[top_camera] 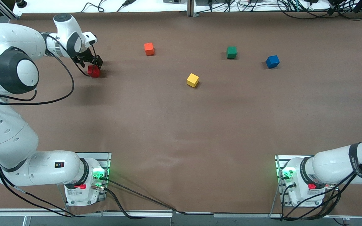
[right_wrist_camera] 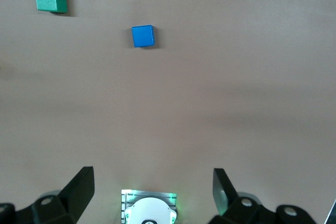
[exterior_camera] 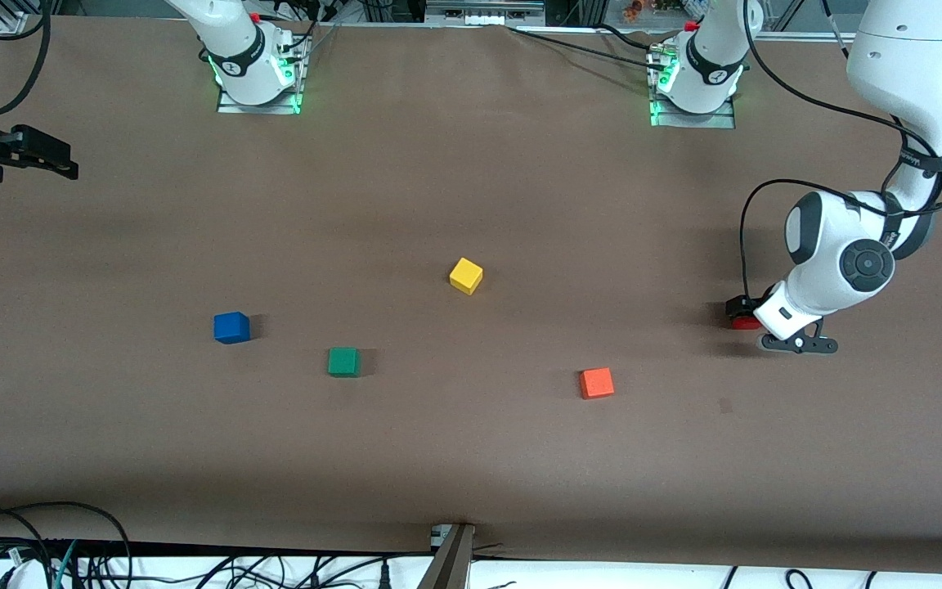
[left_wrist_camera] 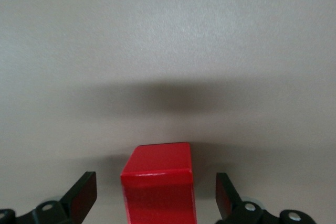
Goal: Pass red block to right arm, stack on blue
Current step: 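Close the left gripper on the red cube, then lift the red cube with the left gripper while the right gripper approaches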
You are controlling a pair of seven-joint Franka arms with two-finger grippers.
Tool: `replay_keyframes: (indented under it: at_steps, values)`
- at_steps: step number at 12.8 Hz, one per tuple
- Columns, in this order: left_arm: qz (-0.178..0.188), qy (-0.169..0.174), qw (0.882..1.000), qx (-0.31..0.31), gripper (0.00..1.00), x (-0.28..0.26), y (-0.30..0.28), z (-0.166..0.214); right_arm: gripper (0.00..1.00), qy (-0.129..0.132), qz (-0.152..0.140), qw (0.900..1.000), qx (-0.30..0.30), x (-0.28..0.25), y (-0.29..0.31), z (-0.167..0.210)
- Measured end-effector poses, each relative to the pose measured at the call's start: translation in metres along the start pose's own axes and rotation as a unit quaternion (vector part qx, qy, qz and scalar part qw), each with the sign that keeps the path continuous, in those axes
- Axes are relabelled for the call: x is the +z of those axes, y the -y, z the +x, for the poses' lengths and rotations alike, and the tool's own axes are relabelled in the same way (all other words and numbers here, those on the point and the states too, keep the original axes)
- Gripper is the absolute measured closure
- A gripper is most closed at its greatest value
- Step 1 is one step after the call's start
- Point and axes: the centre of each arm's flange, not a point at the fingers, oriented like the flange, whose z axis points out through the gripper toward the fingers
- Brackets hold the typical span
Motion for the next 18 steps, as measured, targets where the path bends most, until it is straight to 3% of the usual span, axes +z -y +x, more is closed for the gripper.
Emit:
replay_keyframes:
  at_steps: [6, 8, 10, 15, 18]
  values:
    - [-0.004, -0.015, 1.000, 0.002, 0.00, 0.020, -0.004, -0.015, 0.00, 0.000, 0.000, 1.000, 0.000, 0.000, 0.000, 0.000]
    - [-0.004, -0.016, 1.000, 0.002, 0.19, 0.020, -0.004, -0.014, 0.00, 0.001, 0.000, 1.000, -0.001, 0.003, 0.000, 0.003]
    - [-0.004, -0.016, 1.000, 0.002, 0.44, 0.019, -0.004, -0.014, 0.00, 0.005, 0.000, 1.000, -0.001, 0.007, 0.000, 0.007]
    - [-0.002, -0.028, 1.000, 0.002, 0.44, 0.009, -0.004, -0.007, 0.00, 0.015, -0.001, 1.000, -0.011, 0.019, 0.011, 0.016]
    - [-0.001, -0.028, 0.999, 0.032, 0.44, -0.024, -0.010, 0.010, 0.00, 0.018, -0.001, 1.000, -0.011, 0.022, 0.012, 0.019]
